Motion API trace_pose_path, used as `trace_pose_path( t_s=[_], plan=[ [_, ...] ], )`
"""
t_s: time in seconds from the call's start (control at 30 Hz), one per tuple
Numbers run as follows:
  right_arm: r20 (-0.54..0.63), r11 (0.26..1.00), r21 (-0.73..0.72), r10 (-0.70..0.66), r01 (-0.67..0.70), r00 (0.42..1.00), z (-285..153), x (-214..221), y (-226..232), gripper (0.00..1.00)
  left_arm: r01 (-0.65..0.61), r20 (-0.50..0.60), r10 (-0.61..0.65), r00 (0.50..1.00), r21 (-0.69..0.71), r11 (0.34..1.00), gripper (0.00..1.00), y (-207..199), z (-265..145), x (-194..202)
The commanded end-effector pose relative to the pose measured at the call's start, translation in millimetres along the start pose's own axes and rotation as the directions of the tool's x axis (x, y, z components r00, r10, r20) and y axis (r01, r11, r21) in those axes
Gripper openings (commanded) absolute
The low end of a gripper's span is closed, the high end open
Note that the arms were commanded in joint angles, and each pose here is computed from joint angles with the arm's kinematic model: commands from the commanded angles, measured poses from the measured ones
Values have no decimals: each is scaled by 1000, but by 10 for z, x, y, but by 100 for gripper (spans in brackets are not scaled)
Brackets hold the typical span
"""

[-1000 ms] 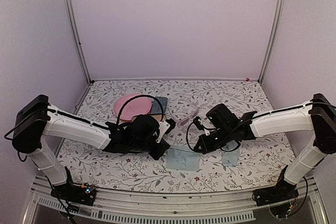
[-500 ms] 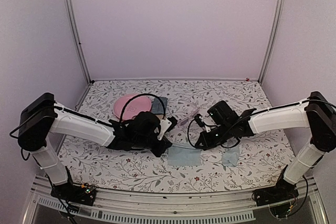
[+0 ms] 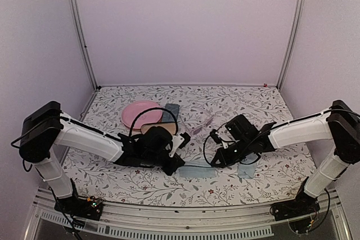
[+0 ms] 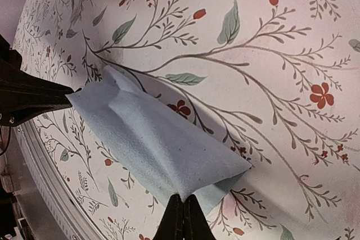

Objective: Organize the sunglasses
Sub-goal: Fold the glasses cleaning cloth at the center of the board.

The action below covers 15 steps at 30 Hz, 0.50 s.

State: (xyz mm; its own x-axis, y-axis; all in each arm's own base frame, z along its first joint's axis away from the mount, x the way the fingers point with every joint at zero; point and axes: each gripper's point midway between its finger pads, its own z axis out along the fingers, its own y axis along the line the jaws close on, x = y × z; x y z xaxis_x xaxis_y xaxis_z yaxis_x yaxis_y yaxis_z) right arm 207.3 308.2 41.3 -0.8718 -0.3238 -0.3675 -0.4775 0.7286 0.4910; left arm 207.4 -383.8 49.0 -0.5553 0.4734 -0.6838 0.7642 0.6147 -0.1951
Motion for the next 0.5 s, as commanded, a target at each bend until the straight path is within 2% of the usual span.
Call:
trace_pose_path(
  t_s=[0.0, 0.47],
  plan=[
    [-24, 1000, -7, 10, -10, 1000, 12, 122, -2, 3, 16, -29, -16, 999, -3, 1000, 0, -46, -7, 120],
    [-55, 1000, 1, 11, -11, 998, 46, 238, 23, 4, -21, -95, 17, 995, -43, 999, 0, -41, -38, 287]
  ],
)
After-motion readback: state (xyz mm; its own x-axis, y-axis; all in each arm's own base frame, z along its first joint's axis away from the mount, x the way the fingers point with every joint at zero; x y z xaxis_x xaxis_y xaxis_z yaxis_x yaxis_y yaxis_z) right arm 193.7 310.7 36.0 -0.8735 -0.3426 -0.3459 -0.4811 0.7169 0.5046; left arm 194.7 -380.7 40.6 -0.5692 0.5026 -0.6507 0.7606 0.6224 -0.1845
